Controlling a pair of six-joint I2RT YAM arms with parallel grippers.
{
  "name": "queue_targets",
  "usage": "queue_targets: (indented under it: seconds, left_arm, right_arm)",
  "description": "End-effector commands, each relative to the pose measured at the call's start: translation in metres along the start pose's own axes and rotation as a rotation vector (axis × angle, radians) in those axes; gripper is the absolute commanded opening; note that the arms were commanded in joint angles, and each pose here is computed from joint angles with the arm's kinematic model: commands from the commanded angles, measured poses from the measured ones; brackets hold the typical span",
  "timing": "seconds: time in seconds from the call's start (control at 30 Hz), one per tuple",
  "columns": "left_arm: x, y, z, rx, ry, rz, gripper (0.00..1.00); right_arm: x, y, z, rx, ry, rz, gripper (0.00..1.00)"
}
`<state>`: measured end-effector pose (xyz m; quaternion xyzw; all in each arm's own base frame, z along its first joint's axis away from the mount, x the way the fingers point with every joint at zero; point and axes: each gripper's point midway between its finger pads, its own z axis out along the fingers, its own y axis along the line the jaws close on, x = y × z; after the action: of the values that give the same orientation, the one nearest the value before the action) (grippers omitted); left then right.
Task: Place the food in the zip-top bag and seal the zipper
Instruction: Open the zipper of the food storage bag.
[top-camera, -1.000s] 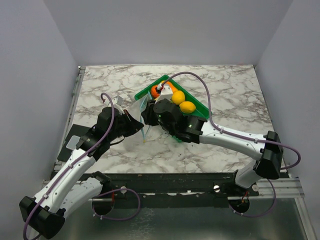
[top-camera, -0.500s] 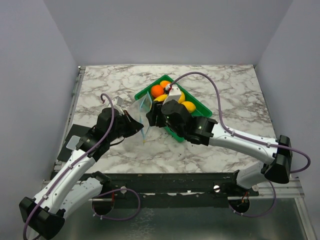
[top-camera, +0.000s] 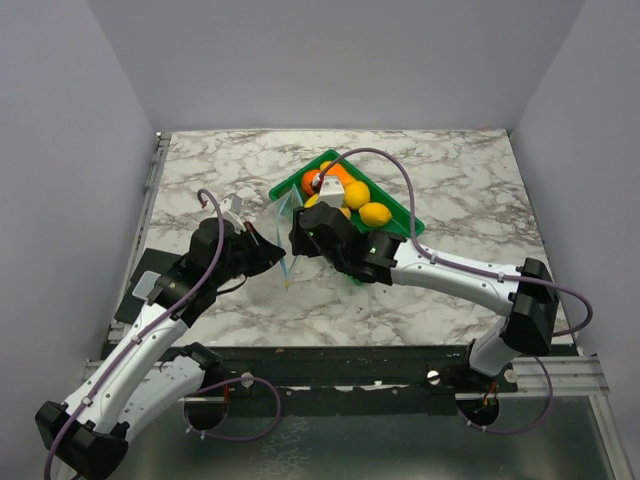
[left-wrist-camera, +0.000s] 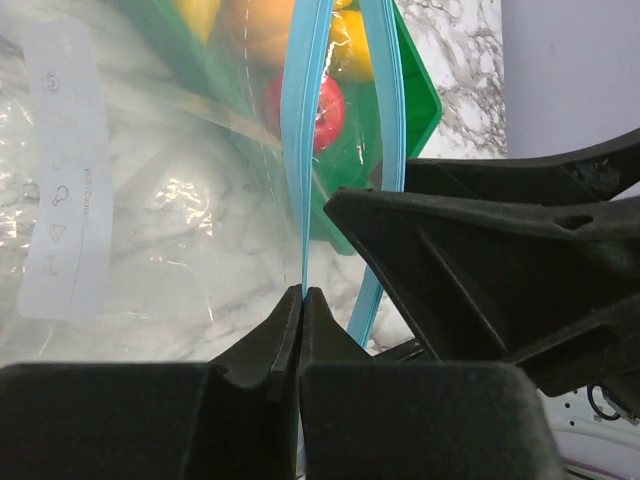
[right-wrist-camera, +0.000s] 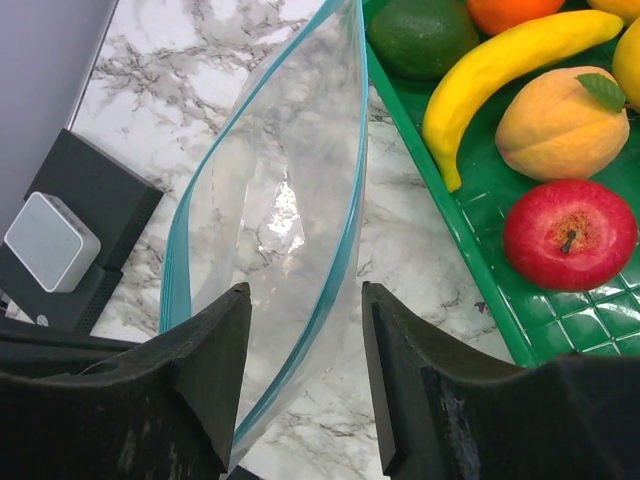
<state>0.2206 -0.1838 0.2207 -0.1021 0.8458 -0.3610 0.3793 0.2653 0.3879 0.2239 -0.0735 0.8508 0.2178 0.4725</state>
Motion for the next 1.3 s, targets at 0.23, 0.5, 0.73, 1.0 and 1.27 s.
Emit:
queue_targets:
  seconds: [0.23,0.5,0.73,1.0,1.27]
  left_arm:
    - [0.005,0.008,-0.007,-0.025,0.013,0.027,0.00]
    - [-0.002,0.007,-0.006,-0.050,0.003,0.047,0.00]
    - [-0.016,0.008,-0.003,-0.102,-0.027,0.072,0.17]
    - [-0.026,0.003,0.005,-0.128,-0.007,0.113,0.38]
    - [-0.040,0.003,0.002,-0.181,-0.028,0.152,0.46]
  right_arm:
    - [-0.001,-0.006,0.011,0.020,0.008,0.042,0.31]
    - [0.003,-0.009,0.008,0.005,0.006,0.023,0.01]
    - [0.000,-0.015,0.001,0.007,-0.010,-0.001,0.01]
    - [-0.003,-0.010,-0.002,0.002,-0.031,-0.018,0.01]
    - [-0.009,-0.004,-0.004,0.008,-0.057,-0.041,0.01]
